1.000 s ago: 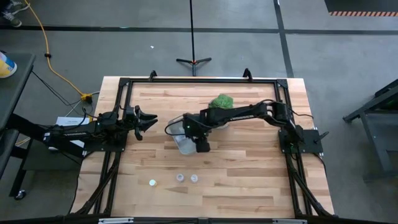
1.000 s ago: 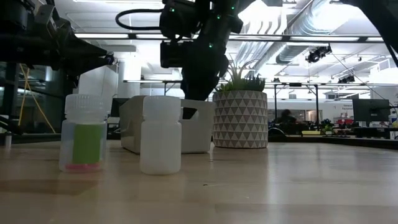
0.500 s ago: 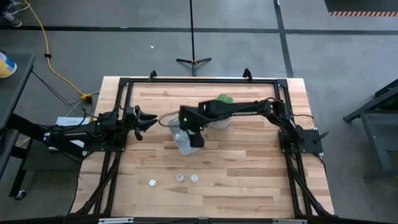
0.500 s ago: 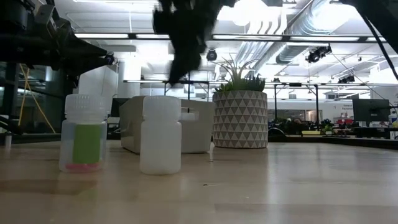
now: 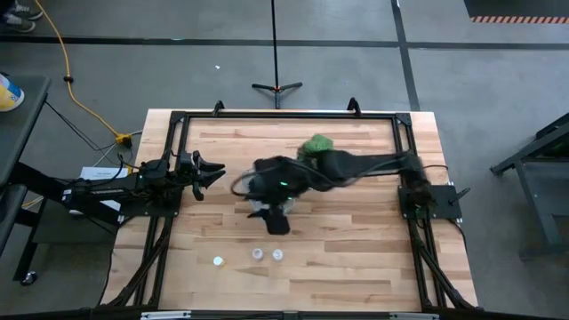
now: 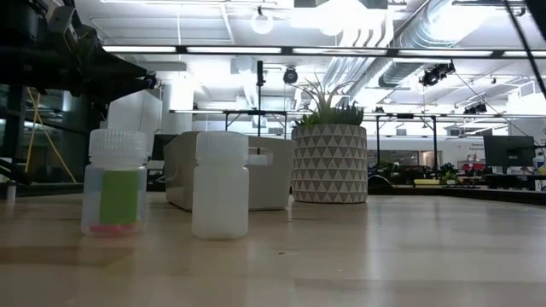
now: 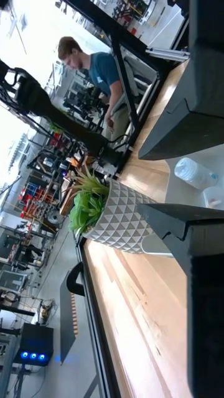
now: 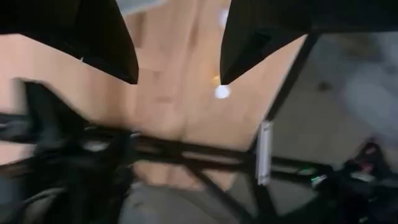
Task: Pick and place pill bottles into a basket
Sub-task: Put the yellow pill bottle into the white bin
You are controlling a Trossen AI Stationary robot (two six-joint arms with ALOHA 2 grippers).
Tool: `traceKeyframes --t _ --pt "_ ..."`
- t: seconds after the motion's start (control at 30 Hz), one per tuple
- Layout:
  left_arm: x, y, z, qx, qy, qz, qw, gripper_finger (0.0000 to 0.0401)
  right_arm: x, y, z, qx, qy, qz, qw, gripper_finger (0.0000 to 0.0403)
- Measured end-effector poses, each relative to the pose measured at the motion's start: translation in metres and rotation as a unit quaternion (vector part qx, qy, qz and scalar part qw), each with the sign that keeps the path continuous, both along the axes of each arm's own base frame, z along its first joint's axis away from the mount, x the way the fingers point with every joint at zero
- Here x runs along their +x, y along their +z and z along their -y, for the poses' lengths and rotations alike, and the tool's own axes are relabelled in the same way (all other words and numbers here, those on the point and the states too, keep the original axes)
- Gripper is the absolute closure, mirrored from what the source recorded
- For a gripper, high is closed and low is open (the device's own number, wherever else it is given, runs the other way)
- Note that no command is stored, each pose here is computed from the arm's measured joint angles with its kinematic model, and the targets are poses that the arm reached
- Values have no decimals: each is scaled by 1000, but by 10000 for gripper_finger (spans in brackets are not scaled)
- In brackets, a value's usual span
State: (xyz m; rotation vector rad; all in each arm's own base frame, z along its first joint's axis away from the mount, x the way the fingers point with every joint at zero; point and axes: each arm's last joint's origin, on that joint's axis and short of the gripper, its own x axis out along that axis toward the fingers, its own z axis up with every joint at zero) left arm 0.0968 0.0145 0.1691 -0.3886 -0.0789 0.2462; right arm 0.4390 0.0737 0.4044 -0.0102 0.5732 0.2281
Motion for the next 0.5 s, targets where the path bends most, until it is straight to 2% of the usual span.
traceKeyframes --t 0.1,0.2,0.33,0.5 --pt "0 0 0 0 0 0 1000 245 -34 24 -4 -30 -40 12 999 215" --pt "0 0 0 0 0 0 1000 245 -65 29 -1 -42 -72 1 997 245" --pt "0 0 0 0 0 0 1000 245 -102 8 9 -21 -100 -2 995 286" --pt "0 0 0 0 -2 0 1000 245 -161 -32 32 41 -136 65 988 327"
